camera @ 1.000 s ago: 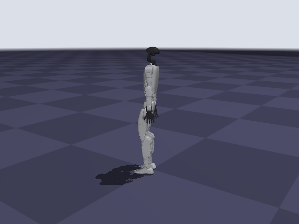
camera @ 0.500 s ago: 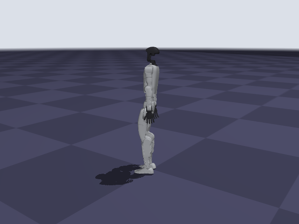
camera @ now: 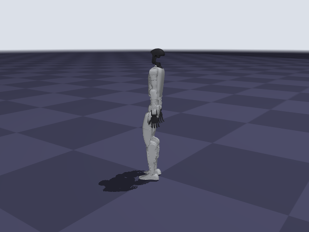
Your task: In place motions
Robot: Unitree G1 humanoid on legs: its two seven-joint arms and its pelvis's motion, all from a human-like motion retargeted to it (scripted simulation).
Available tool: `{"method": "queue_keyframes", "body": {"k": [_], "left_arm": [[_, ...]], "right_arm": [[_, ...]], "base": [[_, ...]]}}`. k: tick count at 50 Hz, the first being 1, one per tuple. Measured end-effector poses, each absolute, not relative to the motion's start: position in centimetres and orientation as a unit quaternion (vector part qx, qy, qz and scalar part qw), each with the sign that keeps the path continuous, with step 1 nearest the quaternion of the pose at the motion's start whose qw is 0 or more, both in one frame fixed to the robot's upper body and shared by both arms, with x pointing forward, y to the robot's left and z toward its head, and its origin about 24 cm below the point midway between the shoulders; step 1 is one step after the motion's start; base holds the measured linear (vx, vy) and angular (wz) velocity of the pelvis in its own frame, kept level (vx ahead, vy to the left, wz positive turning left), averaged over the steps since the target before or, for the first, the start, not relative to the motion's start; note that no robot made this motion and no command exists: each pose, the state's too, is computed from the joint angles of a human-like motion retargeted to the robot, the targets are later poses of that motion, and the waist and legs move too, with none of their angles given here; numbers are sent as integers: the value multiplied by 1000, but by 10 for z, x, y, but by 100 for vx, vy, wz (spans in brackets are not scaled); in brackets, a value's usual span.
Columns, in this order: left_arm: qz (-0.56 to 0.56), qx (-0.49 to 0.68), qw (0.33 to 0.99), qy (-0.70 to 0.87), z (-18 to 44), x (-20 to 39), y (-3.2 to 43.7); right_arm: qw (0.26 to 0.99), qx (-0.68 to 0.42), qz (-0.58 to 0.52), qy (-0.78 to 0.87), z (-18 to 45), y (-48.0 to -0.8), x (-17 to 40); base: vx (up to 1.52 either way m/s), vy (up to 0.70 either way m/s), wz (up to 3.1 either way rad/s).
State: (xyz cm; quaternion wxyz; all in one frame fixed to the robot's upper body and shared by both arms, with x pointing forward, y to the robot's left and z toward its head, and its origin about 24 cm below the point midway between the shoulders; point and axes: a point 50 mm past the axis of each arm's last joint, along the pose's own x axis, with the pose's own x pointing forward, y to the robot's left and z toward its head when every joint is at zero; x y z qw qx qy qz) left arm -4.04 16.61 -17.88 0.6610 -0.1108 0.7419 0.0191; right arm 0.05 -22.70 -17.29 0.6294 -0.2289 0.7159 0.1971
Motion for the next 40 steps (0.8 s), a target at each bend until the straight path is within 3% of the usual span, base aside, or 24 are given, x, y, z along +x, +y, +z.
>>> {"method": "queue_keyframes", "body": {"k": [40], "left_arm": [[16,-106,660,743,-179,-40,168]], "right_arm": [[629,-234,200,713,-173,-229,4]], "base": [[0,0,0]]}}
